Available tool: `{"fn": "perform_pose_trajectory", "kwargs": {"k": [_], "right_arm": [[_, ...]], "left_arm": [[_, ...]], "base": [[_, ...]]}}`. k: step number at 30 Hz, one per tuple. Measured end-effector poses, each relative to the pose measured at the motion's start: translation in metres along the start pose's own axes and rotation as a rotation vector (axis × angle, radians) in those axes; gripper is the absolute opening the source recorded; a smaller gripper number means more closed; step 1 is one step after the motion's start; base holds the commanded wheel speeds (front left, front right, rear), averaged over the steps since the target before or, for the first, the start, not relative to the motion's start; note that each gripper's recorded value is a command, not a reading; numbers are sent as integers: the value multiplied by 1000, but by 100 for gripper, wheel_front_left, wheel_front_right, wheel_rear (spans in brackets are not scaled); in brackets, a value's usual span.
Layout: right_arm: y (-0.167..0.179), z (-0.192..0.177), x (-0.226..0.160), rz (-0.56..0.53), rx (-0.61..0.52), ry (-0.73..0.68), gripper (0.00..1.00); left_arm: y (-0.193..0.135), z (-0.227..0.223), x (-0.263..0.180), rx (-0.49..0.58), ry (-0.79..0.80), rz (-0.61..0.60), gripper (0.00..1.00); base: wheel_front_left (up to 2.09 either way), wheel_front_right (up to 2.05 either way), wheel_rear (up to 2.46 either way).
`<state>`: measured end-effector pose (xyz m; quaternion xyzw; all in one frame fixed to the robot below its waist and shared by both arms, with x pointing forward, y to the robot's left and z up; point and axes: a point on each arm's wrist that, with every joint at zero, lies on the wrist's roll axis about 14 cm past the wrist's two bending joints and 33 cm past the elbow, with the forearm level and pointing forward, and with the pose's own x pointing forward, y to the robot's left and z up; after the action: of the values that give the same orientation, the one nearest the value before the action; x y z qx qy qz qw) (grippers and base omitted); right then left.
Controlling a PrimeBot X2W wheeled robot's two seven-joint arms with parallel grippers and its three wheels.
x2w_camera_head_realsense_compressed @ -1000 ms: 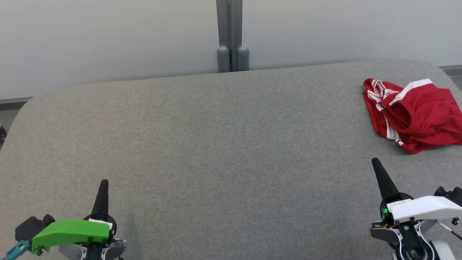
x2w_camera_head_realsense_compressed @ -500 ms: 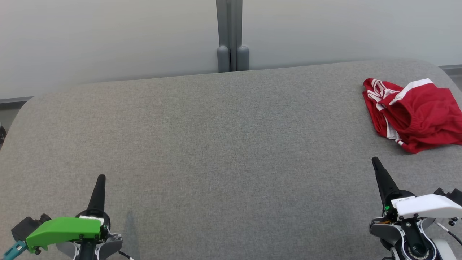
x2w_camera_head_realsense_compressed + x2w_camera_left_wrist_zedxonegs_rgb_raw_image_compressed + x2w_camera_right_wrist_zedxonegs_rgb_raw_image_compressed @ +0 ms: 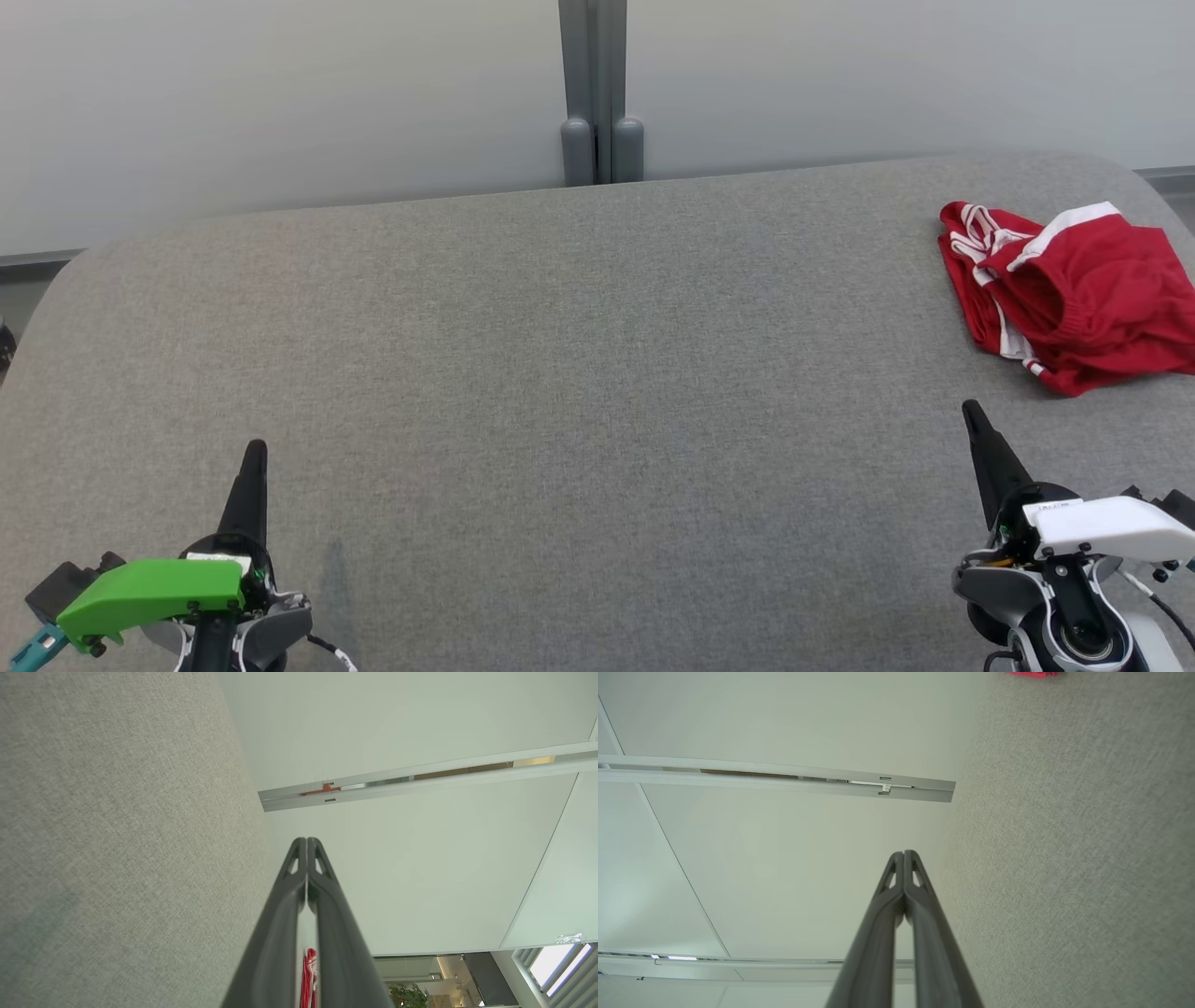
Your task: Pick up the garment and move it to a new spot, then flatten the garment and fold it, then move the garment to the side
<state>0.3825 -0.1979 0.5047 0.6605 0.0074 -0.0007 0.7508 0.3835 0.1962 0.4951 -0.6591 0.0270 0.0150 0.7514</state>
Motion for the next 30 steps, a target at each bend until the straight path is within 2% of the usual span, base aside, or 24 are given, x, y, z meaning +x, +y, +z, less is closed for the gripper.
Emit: {"fn": "perform_pose_trajectory", "kwargs": {"k": [19,30], "right_arm": [[-1,2,5,1,129,-12,0],[0,2,6,3,132,-10,0]], "left_arm": [[-8,5,3,-134,-16,-47,0],[-9,5,4,-137,-16,-51,0]], "base": [[0,0,0],[0,0,0]]}}
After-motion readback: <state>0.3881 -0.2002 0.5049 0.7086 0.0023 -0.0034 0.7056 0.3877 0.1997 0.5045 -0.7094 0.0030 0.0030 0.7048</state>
